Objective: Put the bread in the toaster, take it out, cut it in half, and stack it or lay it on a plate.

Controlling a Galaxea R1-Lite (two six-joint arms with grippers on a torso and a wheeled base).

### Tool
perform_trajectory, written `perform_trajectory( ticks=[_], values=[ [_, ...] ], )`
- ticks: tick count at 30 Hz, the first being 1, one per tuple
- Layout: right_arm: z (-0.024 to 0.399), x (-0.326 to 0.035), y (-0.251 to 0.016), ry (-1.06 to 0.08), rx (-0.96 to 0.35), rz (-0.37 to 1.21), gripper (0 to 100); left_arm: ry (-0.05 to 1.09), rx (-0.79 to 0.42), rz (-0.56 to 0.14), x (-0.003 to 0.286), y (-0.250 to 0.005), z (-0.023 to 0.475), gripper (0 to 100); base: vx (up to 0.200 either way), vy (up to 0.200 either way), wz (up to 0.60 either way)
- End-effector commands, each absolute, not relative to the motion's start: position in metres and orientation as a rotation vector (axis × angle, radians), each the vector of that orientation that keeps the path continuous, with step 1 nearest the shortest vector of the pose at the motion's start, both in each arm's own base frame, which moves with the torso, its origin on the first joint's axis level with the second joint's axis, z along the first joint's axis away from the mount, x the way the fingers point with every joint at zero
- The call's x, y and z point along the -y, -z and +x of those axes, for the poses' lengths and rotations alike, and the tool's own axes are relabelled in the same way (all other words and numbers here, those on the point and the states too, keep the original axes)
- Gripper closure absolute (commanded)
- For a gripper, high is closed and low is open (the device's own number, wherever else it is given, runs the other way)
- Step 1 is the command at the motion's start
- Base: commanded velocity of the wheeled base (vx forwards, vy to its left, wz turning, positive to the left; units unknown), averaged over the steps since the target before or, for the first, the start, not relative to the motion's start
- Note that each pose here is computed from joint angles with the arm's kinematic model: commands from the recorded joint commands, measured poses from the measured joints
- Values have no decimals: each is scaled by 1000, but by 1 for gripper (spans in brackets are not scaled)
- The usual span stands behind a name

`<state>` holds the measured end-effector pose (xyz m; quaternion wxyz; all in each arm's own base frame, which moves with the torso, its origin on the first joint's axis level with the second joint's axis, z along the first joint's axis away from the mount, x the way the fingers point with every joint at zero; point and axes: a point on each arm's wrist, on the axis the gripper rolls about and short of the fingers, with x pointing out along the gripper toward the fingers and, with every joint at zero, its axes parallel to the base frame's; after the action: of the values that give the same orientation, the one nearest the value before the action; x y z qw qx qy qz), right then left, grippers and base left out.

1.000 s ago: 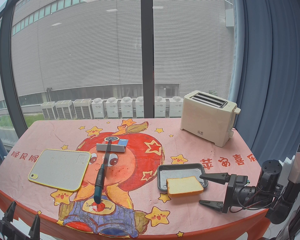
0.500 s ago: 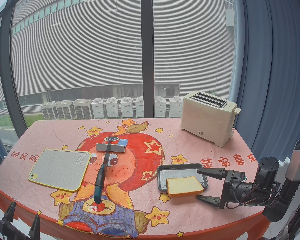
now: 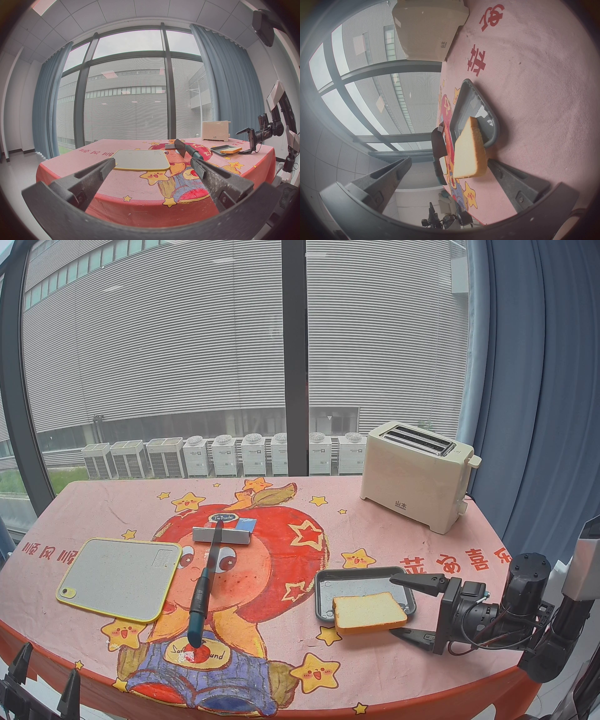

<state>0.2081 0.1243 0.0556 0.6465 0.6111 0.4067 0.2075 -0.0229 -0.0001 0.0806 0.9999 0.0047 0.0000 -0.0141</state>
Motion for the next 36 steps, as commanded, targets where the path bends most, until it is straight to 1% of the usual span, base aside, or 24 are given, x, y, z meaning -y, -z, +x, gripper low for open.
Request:
perform_trajectory(
  ticks=[1, 2, 3, 5, 22, 31, 36],
  values=[
    [209, -128, -50, -456, -943, 1383, 0, 28, -1, 9, 0, -76, -23, 0, 0, 0, 0],
    [209, -129, -48, -441, -940, 1382, 0, 28, -1, 9, 0, -76, -23, 0, 0, 0, 0],
    [210, -129, -47, -434, -935, 1382, 100, 28, -1, 9, 0, -76, -23, 0, 0, 0, 0],
    [210, -131, -45, -416, -924, 1377, 100, 28, -1, 9, 0, -76, -23, 0, 0, 0, 0],
    [208, -130, -49, -421, -912, 1379, 100, 28, -1, 9, 0, -76, -23, 0, 0, 0, 0],
    [205, -131, -64, -483, -870, 1385, 100, 28, -1, 9, 0, -76, -23, 0, 0, 0, 0],
    [203, -131, -65, -487, -864, 1378, 100, 28, -1, 9, 0, -76, -23, 0, 0, 0, 0]
  ],
)
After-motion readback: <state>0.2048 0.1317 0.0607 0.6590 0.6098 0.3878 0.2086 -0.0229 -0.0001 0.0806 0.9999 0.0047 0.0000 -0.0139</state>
